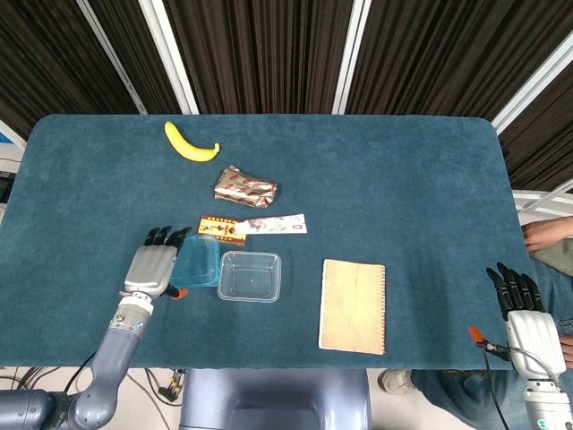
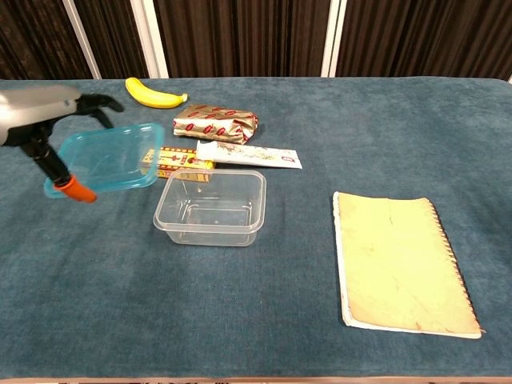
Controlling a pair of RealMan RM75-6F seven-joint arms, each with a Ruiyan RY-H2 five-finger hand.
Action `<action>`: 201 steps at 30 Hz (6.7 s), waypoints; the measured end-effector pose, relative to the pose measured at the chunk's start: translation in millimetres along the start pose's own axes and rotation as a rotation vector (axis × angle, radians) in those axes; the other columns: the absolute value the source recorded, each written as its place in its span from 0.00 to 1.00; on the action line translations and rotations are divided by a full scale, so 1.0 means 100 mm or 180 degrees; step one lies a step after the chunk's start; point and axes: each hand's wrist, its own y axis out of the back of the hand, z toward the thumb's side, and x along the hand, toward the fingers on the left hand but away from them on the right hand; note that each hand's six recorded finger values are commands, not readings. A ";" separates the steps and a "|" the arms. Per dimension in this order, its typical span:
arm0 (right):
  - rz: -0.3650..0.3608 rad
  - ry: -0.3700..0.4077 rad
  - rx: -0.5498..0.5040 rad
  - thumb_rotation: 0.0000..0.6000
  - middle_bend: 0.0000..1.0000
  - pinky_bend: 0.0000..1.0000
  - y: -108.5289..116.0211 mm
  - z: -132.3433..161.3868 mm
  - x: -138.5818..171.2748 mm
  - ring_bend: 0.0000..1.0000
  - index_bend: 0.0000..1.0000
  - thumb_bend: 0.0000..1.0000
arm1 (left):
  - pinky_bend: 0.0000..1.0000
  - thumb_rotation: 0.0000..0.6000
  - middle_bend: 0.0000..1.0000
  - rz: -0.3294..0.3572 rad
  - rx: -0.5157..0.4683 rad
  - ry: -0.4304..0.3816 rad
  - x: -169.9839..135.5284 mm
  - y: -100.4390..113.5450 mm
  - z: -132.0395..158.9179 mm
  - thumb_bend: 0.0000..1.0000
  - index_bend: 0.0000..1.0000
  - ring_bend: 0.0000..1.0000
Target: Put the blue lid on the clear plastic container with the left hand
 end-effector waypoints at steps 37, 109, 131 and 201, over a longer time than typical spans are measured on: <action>0.0021 -0.0045 0.0007 1.00 0.00 0.00 0.00 -0.02 0.00 0.00 0.02 0.27 | 0.00 1.00 0.25 -0.0350 0.0171 -0.0229 0.20 -0.24 1.05 0.12 0.05 0.00; 0.0009 -0.0052 -0.0012 1.00 0.00 0.00 0.00 -0.02 -0.01 0.00 0.02 0.27 | 0.00 1.00 0.24 -0.0288 0.0495 -0.0232 0.34 -0.43 1.10 0.12 0.05 0.00; 0.0018 -0.0069 -0.0026 1.00 0.00 0.00 0.00 -0.02 -0.01 0.00 0.02 0.27 | 0.00 1.00 0.22 -0.0305 0.0521 -0.0351 0.36 -0.47 1.16 0.12 0.05 0.00; 0.0034 -0.0137 -0.0073 1.00 0.00 0.00 -0.01 -0.04 -0.02 0.00 0.02 0.27 | 0.00 1.00 0.45 0.0398 0.0282 -0.0494 0.27 0.07 1.18 0.48 0.51 0.00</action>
